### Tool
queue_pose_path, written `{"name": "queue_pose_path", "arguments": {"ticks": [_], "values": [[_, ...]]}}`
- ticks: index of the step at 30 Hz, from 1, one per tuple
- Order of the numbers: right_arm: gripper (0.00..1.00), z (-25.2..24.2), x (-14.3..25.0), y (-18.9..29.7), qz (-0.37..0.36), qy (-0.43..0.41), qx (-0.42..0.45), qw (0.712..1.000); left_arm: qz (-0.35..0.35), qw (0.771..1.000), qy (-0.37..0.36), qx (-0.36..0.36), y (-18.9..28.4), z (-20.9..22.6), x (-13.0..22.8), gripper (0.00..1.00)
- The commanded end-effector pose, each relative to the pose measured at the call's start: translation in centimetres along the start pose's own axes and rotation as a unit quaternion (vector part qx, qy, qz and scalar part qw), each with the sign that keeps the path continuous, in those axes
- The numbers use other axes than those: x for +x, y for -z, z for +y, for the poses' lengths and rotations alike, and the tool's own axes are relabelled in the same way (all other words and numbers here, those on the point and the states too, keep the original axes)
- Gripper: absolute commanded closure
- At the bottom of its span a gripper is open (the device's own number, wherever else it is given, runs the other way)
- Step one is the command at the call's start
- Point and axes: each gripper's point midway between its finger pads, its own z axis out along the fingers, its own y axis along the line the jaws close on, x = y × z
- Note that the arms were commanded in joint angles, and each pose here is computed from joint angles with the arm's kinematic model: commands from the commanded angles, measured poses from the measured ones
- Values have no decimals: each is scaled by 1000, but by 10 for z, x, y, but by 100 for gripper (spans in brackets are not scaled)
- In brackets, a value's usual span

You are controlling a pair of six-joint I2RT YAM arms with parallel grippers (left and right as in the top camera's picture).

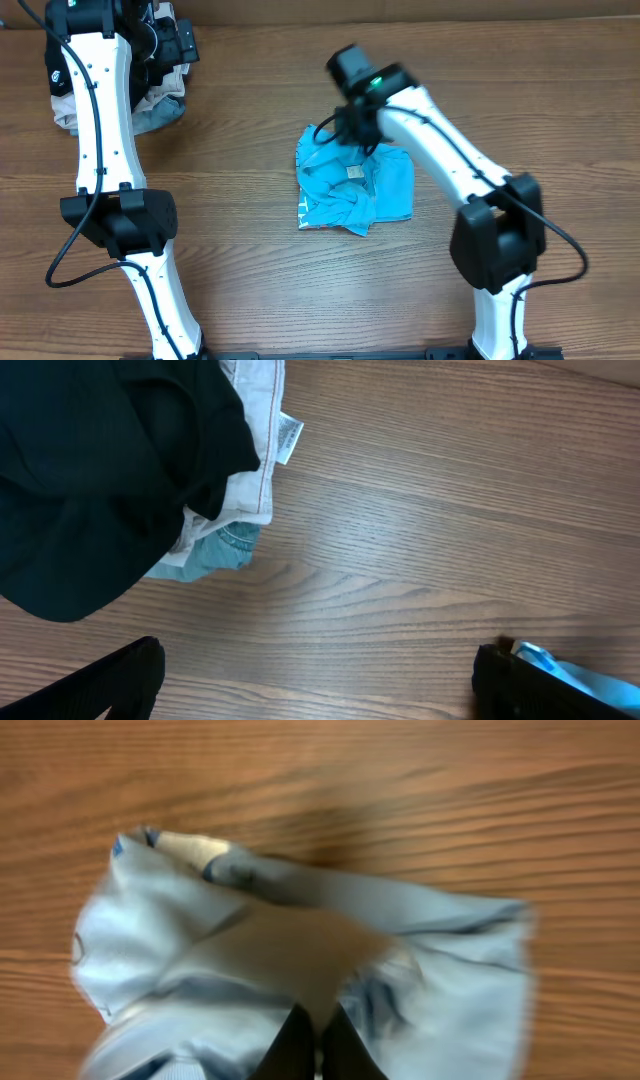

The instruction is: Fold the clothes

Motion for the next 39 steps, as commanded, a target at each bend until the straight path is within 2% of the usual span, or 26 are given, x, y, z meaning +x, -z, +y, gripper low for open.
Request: {"name": "queue_pose_path", "arguments": {"ticks": [1,8,9,10,11,12,13,16,18,24,28,31,33,35,36,37,38,39], "values": [[96,-39,-43,66,-80,-24,-25,996,0,1000,-10,-8,-3,3,-1,0],[96,-139,-51,18,-30,-101,26,994,1,1000,-14,-8,-3,4,0,0],[90,-148,-49,13,-23,-109,30,993,1,1000,-15,-8,-3,4,0,0],[52,-162,-47,7,-12,-123,32,992,1,1000,-16,-8,-3,4,0,0],[30,-167,-45,7,-5,-132,21,991,1,1000,-16,-8,-3,4,0,0],[25,-165,-45,12,-2,-129,-2,992,1,1000,-16,-8,-3,4,0,0],[24,-161,-43,17,3,-132,-27,991,1,1000,-16,-8,-3,4,0,0],[25,-144,-31,31,26,-135,-76,988,1,1000,-16,-8,-3,4,0,0],[27,-120,-7,39,74,-127,-105,984,1,1000,-16,-8,-3,4,0,0],[32,-68,48,22,160,-65,-89,981,2,1000,-16,-8,-3,4,0,0],[33,-34,67,4,165,-13,-83,983,2,1000,-16,-8,-3,4,0,0],[36,-36,84,-12,169,-23,-22,985,3,1000,-16,-8,-3,4,1,0],[43,-44,89,-17,168,-35,13,985,6,1000,-15,-8,-3,4,2,0],[54,-46,92,-17,173,-34,20,984,8,1000,-16,-8,-3,3,3,0],[69,-46,93,-17,175,-34,21,984,9,1000,-16,-8,-3,3,4,0],[79,-47,93,-17,175,-34,21,984,10,1000,-16,-8,-3,3,4,0],[94,-47,95,-16,179,-34,23,983,12,1000,-16,-9,-3,3,5,0],[96,-49,97,-15,183,-37,26,982,14,1000,-16,-9,-3,3,6,0]]}}
